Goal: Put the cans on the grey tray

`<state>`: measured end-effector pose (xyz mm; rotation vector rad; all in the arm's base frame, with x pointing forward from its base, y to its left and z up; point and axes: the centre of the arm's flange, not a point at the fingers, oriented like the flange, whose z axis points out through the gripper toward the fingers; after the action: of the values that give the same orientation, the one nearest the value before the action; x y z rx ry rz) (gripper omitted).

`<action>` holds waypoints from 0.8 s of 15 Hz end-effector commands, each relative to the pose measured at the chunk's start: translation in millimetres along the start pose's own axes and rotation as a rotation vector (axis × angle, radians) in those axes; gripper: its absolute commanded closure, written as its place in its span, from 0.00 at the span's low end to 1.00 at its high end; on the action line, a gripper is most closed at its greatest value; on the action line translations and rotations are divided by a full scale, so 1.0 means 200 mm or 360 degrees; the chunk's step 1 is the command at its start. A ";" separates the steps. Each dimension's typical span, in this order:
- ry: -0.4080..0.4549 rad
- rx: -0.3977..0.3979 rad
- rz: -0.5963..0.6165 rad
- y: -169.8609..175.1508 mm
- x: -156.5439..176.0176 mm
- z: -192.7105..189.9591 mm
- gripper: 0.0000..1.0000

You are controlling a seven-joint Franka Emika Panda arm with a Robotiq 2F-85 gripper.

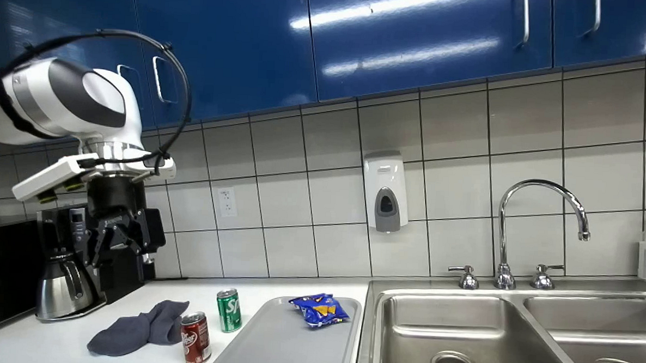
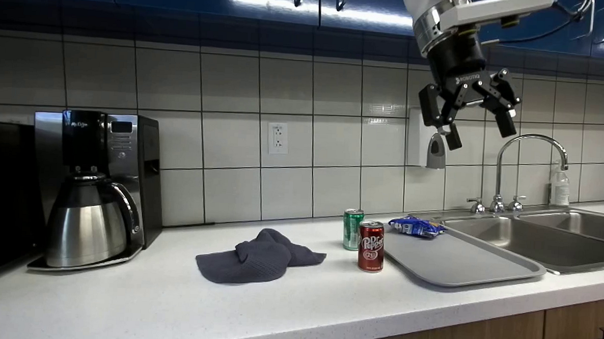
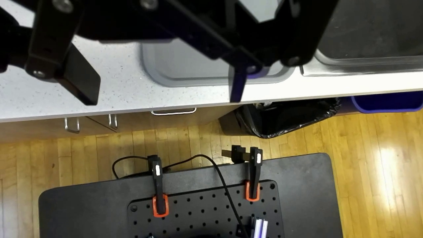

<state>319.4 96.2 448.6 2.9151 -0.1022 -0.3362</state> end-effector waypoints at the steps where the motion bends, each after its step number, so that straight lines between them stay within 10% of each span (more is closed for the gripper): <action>1: 0.0011 0.0041 -0.0088 -0.06 0.13 0.18 0.00; 12: 0.0205 0.0068 -0.0226 -0.24 0.45 0.64 0.00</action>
<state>361.8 111.3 321.4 2.9768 0.0733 -0.2168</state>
